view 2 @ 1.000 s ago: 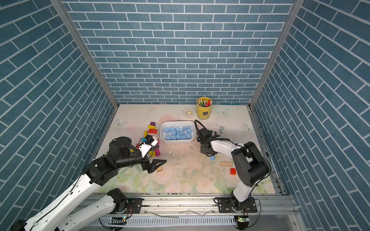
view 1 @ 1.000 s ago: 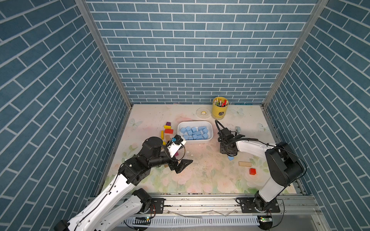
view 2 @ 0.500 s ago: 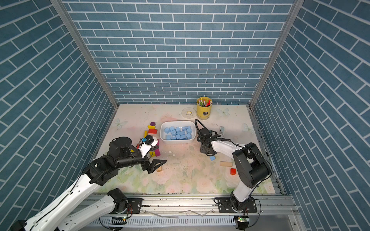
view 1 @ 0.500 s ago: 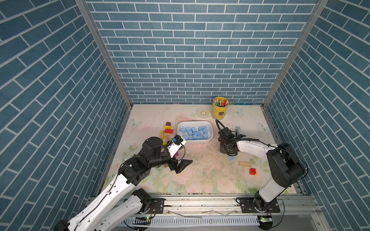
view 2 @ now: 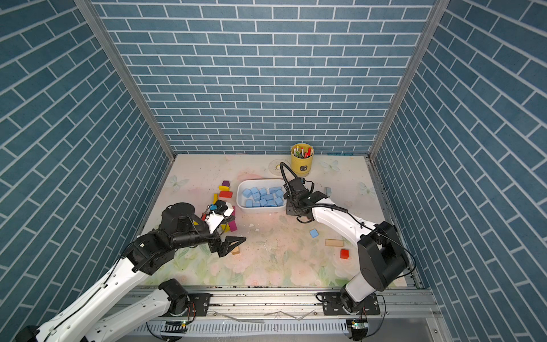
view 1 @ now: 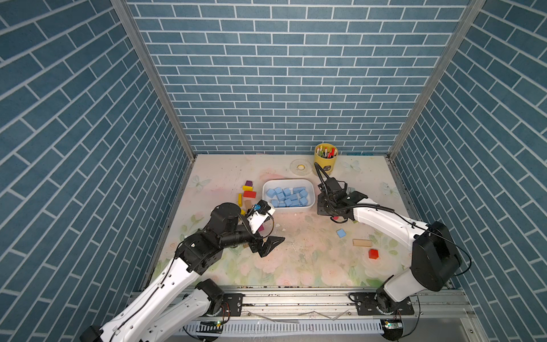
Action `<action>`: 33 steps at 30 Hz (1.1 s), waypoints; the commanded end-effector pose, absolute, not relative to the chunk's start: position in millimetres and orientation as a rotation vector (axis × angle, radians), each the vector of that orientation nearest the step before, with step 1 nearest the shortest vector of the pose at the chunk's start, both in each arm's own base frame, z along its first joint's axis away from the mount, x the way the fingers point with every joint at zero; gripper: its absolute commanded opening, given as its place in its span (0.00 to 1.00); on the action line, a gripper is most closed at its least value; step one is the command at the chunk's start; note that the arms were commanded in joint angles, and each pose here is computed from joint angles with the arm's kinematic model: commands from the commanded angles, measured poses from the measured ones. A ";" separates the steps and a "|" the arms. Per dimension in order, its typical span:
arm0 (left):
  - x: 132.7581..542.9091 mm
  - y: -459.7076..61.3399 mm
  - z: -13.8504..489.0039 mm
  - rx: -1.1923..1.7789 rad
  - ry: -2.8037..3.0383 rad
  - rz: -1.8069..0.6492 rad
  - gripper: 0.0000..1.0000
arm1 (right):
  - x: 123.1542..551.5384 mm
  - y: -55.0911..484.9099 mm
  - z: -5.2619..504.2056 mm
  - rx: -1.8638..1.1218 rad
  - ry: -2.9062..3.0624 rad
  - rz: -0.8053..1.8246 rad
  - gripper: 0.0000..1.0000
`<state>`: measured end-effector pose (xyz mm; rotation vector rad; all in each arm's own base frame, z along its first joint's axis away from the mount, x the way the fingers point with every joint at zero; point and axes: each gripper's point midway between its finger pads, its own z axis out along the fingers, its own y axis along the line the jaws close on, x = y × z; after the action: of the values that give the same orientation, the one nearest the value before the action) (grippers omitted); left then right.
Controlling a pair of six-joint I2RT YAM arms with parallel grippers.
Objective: Pick out the blue building blocks
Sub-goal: Pick up the building block from the center of the board, then place the building block in the storage box.
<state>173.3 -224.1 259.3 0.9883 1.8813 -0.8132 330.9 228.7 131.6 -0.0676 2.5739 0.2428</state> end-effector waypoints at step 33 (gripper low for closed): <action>170.0 -221.8 259.9 0.998 1.872 -0.805 0.99 | 383.3 323.9 82.3 -0.326 2.732 0.208 0.25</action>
<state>172.8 -223.2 260.6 0.9890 1.8737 -0.8083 386.4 322.4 89.3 -0.2932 2.7022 0.2334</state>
